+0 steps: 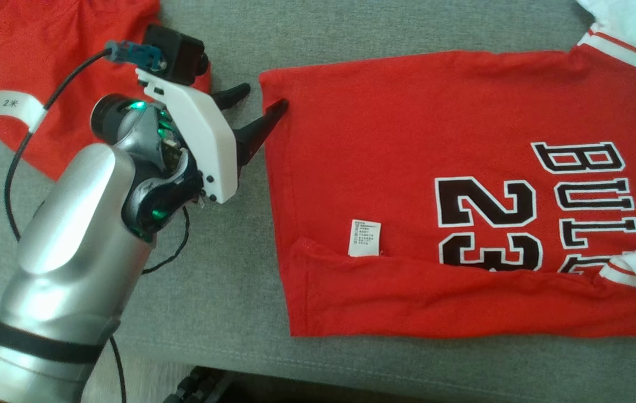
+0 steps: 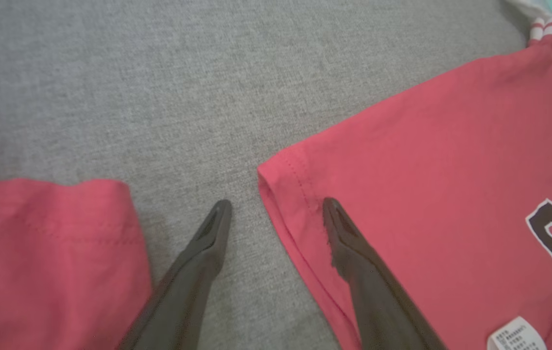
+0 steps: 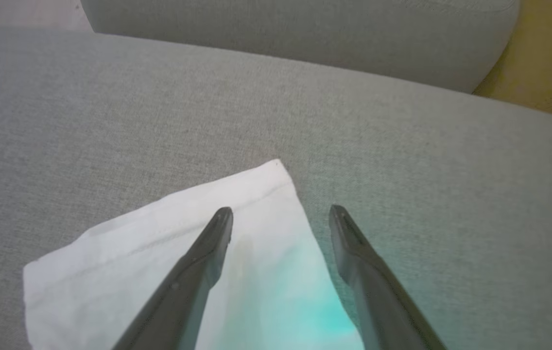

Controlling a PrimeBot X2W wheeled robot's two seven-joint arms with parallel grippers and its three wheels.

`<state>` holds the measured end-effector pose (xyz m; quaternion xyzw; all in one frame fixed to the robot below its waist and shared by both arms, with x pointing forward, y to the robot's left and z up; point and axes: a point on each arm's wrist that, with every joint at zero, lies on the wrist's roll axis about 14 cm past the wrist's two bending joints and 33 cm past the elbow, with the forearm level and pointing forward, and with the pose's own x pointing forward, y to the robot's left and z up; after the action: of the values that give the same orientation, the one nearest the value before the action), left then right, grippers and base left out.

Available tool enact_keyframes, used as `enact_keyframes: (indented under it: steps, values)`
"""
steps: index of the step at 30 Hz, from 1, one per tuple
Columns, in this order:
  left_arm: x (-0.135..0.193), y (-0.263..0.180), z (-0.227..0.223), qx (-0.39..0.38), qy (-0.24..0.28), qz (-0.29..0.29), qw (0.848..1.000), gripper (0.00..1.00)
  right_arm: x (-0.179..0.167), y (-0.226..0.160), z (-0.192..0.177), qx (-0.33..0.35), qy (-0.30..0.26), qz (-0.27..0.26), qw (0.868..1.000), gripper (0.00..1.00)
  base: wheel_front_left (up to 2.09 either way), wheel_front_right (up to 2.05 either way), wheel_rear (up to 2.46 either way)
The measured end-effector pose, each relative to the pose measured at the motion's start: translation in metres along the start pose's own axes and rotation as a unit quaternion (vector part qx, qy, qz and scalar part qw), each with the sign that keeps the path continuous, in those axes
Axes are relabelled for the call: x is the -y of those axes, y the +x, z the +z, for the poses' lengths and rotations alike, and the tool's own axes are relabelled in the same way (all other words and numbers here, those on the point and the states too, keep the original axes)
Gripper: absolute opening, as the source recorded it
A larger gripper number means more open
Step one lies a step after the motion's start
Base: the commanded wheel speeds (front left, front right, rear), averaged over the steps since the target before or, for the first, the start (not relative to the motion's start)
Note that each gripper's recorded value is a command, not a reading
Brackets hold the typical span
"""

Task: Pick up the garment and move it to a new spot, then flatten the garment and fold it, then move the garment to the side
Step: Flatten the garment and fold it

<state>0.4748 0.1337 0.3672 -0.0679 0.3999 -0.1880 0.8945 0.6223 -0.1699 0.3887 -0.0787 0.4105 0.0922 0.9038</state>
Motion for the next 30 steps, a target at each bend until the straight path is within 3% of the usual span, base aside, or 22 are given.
enact_keyframes:
  steps: [6,30]
  values:
    - [0.000,0.006,-0.002,-0.010,0.010,-0.006,1.000,1.00,-0.010,0.014,-0.015,-0.030,0.004,0.011,0.999,1.00,0.00,0.00,0.00]
    - [-0.001,0.017,0.004,-0.020,0.026,-0.017,0.999,1.00,-0.017,0.037,-0.002,-0.017,-0.020,0.005,1.000,1.00,0.00,0.00,0.00]
